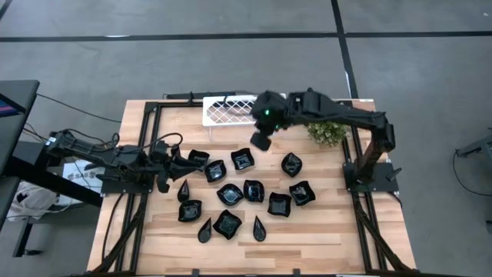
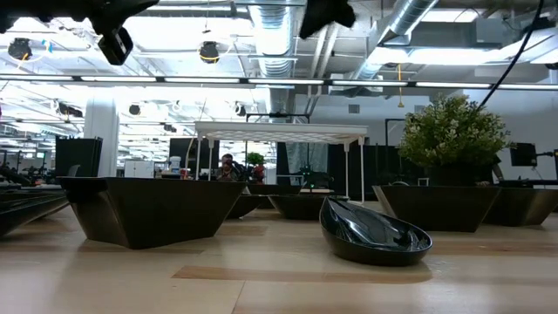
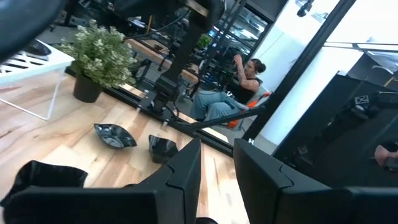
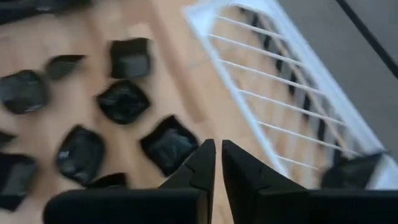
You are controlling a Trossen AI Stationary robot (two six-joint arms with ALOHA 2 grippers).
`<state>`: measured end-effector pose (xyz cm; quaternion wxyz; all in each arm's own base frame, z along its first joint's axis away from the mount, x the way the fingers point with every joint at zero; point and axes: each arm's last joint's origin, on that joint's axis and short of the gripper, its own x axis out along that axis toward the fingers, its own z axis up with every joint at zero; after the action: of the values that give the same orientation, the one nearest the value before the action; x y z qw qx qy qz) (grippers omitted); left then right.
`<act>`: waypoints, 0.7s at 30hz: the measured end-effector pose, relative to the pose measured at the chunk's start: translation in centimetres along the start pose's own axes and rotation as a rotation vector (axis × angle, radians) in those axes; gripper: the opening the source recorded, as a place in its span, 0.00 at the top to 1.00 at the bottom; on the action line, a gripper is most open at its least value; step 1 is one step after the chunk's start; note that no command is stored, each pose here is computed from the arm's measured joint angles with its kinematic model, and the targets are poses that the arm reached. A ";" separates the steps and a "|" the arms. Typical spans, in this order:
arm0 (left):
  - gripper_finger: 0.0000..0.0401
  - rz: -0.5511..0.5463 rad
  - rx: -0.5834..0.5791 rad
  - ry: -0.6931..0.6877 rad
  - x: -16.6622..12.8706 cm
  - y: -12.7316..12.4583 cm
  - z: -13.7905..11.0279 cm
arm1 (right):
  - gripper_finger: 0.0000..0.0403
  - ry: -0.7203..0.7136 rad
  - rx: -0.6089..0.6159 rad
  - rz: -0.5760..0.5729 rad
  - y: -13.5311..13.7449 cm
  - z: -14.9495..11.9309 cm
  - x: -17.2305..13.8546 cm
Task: Pick & Place Mini shaped plates
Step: Stack the black drop shaped plate on top of the black drop shaped plate on the shelf
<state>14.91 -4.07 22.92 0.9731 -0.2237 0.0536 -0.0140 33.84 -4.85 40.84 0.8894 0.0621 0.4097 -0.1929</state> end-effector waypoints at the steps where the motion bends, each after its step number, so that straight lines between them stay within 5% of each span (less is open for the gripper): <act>1: 0.76 -0.004 0.000 0.002 0.0 -0.1 0.0 | 0.95 -0.002 -0.017 0.015 0.7 -0.1 -0.1; 7: 0.76 -0.030 -0.004 0.015 -0.1 -0.5 -0.3 | 0.98 -0.005 -0.098 0.034 3.9 -1.0 -1.2; 21: 0.76 -0.063 -0.019 0.032 -0.3 -1.0 -0.5 | 1.00 -0.066 -0.084 -0.232 7.1 -5.1 -7.5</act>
<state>14.57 -5.13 22.91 0.9691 -0.2340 0.0623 -0.0475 28.60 5.18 42.76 0.8761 -0.0295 0.3923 -0.2788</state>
